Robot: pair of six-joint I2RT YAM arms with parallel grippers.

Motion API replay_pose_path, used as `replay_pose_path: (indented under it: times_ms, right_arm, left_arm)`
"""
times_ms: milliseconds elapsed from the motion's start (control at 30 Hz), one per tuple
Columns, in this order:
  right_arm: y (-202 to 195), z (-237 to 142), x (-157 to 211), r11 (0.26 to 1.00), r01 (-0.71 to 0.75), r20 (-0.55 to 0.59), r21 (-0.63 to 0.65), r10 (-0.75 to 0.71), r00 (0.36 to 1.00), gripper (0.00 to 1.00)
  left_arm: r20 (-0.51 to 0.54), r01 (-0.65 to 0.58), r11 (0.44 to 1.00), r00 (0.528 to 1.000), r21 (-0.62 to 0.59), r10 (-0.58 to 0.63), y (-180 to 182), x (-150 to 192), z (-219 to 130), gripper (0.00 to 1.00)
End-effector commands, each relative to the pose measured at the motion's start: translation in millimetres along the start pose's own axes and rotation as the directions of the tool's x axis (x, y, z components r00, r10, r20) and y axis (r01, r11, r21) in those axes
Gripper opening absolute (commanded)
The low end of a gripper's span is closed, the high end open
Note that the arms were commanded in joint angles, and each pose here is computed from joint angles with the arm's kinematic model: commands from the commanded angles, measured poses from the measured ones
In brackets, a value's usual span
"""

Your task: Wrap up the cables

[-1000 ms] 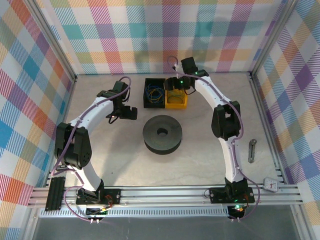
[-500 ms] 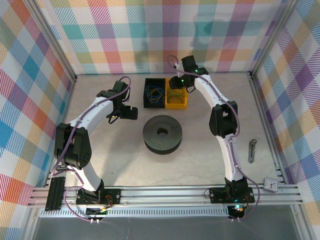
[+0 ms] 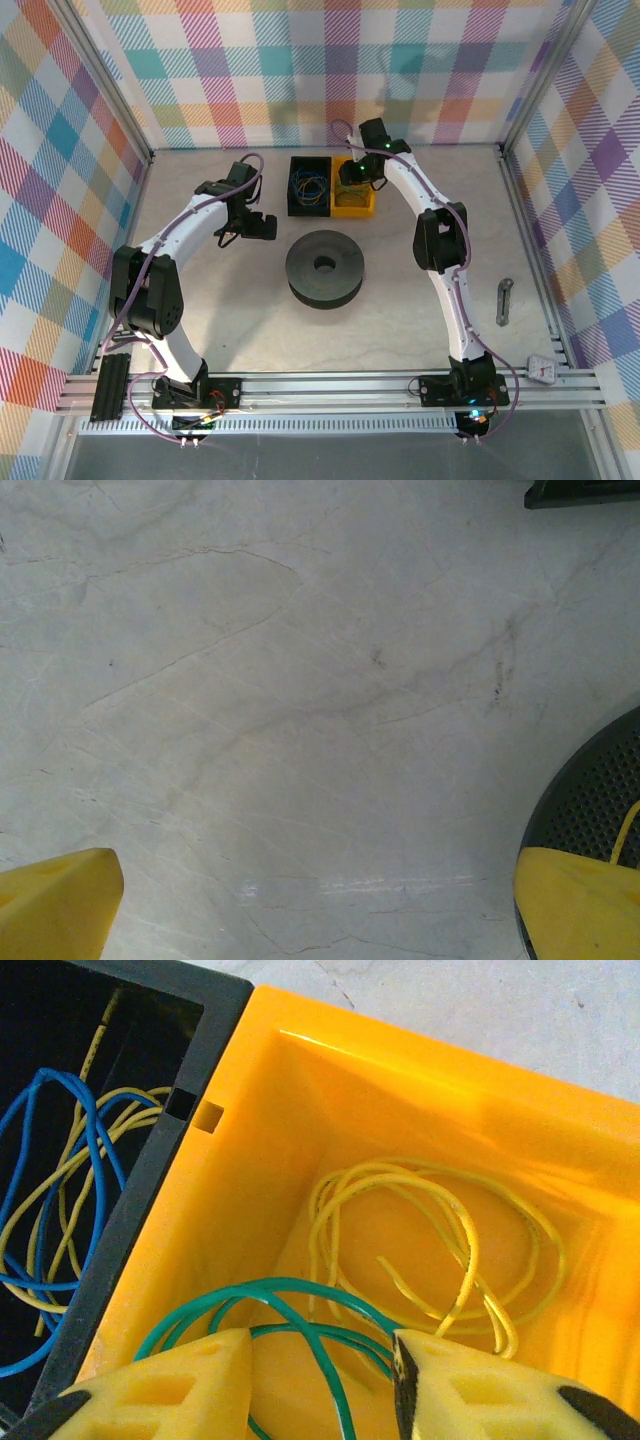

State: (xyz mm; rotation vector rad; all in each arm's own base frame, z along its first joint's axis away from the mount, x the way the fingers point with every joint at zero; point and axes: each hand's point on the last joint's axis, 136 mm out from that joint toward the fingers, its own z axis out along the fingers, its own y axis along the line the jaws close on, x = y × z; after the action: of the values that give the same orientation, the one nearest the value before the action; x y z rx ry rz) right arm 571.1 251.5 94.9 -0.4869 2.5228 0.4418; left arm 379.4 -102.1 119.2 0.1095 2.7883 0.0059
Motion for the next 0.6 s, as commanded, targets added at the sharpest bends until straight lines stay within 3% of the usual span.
replay_pose_path:
  times_ms: [0,233,500,567]
  right_arm:
    - [1.6,1.0,-3.4,1.0,0.014,0.008,-0.014,-0.014,1.0,0.36]
    - [2.3,0.4,-5.3,1.0,0.015,0.015,-0.019,-0.014,1.0,0.28]
    - [8.6,-29.7,-26.0,0.999,0.037,0.077,-0.009,-0.037,0.996,0.0]
    - [12.2,-42.8,-34.1,0.999,0.048,0.102,-0.01,-0.046,0.994,0.0]
  left_arm:
    - [0.013,-0.019,1.0,1.0,0.016,0.019,-4.1,-2.6,-13.4,1.0]
    - [0.008,-0.021,1.0,1.0,0.01,0.021,-3.3,-1.6,-12.4,1.0]
    - [0.004,-0.022,1.0,1.0,0.0,0.022,-1.5,-0.8,-11.2,1.0]
    - [0.005,-0.021,1.0,1.0,0.0,0.021,-1.7,-1.3,-11.5,1.0]
